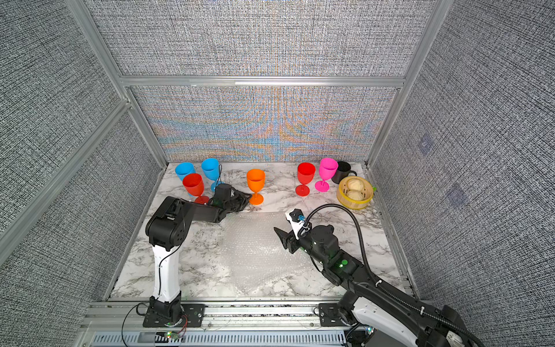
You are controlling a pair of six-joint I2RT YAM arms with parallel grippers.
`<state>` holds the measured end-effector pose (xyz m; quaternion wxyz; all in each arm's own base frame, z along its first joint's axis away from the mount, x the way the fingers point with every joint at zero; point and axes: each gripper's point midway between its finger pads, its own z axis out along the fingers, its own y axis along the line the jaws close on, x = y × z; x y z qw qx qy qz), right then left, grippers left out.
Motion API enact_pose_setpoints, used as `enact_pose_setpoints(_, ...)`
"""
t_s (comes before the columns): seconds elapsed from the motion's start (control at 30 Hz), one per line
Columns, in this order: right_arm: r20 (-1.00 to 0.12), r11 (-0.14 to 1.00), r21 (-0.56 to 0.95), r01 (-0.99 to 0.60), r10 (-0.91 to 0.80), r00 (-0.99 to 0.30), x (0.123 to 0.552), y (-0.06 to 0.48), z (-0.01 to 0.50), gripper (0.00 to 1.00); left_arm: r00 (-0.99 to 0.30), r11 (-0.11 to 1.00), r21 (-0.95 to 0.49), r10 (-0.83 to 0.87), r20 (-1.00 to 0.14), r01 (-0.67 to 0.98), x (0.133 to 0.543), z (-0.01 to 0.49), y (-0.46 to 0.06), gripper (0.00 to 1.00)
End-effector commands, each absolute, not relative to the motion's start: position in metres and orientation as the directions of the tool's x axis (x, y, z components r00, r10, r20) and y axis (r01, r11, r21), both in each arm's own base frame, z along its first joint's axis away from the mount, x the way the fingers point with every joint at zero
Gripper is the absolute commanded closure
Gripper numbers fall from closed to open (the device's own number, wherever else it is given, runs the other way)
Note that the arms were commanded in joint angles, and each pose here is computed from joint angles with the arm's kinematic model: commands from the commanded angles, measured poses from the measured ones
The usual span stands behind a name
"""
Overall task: Unpack wine glasses from bubble wrap
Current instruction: Place the wine glass at the center of the board.
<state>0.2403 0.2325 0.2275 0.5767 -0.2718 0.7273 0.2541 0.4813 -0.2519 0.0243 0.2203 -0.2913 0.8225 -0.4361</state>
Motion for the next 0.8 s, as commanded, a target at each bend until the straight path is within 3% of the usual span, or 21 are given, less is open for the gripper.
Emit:
enact_pose_setpoints(0.0,-0.978,0.73,0.06,-0.681,-0.093,-0.186,0.241,0.231,0.233,0.37,-0.738,0.524,-0.757,-0.67,-0.084,-0.39,0.463,-0.005,-0.235,0.63)
enact_pose_setpoints(0.27,-0.979,0.731,0.054,-0.68,-0.095,-0.181,0.241,0.23,0.24,0.37,-0.738,0.569,-0.734,-0.66,-0.14,-0.37,0.466,0.02,-0.224,0.56)
enact_pose_setpoints(0.77,-0.983,0.753,0.052,-0.656,-0.079,-0.169,0.244,0.225,0.252,0.38,-0.742,0.677,-0.696,-0.59,-0.318,-0.24,0.462,0.102,-0.203,0.55)
